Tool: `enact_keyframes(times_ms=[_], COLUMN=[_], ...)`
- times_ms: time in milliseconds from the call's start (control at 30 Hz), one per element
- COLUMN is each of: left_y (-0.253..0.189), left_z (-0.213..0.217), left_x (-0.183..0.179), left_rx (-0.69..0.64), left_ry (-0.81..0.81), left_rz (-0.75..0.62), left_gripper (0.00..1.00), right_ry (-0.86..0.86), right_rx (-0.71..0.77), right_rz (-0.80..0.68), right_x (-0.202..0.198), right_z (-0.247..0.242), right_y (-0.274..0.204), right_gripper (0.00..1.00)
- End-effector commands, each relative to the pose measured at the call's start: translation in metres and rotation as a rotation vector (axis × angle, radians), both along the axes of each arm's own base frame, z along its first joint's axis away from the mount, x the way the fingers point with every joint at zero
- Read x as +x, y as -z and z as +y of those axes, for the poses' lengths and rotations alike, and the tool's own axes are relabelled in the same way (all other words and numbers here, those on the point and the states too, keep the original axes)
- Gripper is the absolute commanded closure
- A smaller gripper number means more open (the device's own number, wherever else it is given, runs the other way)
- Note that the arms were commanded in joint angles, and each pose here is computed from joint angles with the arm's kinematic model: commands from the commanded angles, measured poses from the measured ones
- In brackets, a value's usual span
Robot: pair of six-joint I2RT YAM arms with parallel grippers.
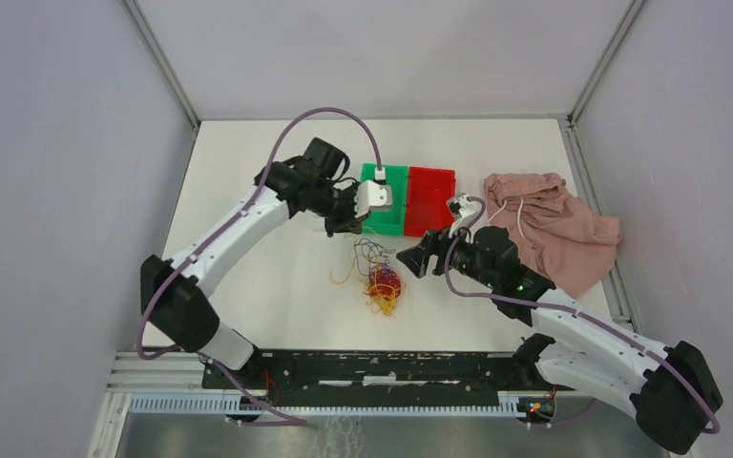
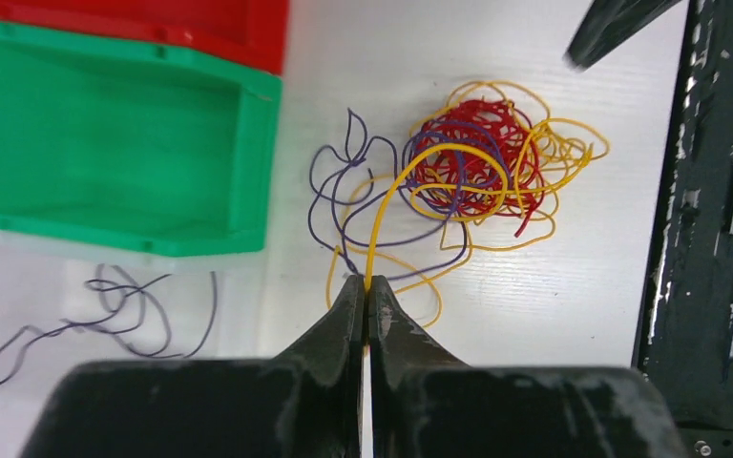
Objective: Untangle the cables
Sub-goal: Untie the cable.
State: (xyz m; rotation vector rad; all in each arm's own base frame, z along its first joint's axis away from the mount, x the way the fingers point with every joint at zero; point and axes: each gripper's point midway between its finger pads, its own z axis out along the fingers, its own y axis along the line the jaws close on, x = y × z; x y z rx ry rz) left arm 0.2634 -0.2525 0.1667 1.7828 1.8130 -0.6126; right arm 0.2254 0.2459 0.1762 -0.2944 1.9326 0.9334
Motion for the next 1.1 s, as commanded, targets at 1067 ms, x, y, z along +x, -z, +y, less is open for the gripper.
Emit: enact_keyframes(times_ms=[1067], left_y=[-0.253], left_z=[-0.027], left_x=[-0.088], left_rx=[-0.445], left_ry=[-0.033], left_rz=[-0.051], left_gripper=[0.97], right_ry=[-0.012], right_rx=[0.153], right_rz=[-0.281], right_x=[0.047], right_z=[0.093], right_y=[-0.098], right_gripper=[0.29])
